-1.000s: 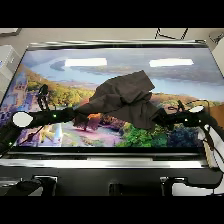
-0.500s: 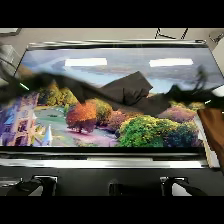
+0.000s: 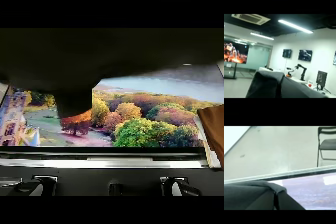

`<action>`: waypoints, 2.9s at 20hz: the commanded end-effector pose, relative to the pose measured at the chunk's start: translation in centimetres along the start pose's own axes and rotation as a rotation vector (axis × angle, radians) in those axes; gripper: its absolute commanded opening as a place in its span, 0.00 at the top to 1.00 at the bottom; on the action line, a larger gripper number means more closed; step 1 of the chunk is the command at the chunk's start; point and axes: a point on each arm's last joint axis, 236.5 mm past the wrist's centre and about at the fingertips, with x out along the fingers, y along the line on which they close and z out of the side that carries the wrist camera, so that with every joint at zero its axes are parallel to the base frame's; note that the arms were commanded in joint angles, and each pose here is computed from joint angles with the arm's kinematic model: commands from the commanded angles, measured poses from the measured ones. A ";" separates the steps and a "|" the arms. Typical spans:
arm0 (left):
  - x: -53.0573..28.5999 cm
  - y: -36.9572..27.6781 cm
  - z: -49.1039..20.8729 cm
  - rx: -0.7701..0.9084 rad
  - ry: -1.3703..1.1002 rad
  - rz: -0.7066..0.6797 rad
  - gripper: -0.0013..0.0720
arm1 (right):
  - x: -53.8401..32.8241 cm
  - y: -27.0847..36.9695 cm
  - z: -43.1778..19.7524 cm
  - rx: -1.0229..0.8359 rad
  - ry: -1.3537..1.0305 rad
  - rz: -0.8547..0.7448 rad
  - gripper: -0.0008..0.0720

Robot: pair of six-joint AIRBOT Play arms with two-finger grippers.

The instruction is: Fold the clothes and pants, and hang the long-sleeved shirts on hangers.

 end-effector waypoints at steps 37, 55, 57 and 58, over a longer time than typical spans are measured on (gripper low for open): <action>-30.8 18.4 -54.6 -0.766 2.019 0.503 0.22 | 6.3 -21.5 -42.8 0.638 1.364 -0.254 0.16; -37.4 9.9 -64.9 -0.959 1.839 0.527 0.95 | 3.7 -18.2 -47.0 0.674 1.517 -0.209 0.16; -37.2 10.0 -64.6 -0.937 1.832 0.503 0.95 | 2.7 -18.3 -47.8 0.671 1.549 -0.224 0.16; -36.9 10.4 -64.3 -0.929 1.818 0.508 0.95 | 2.0 -18.0 -48.6 0.675 1.574 -0.218 0.16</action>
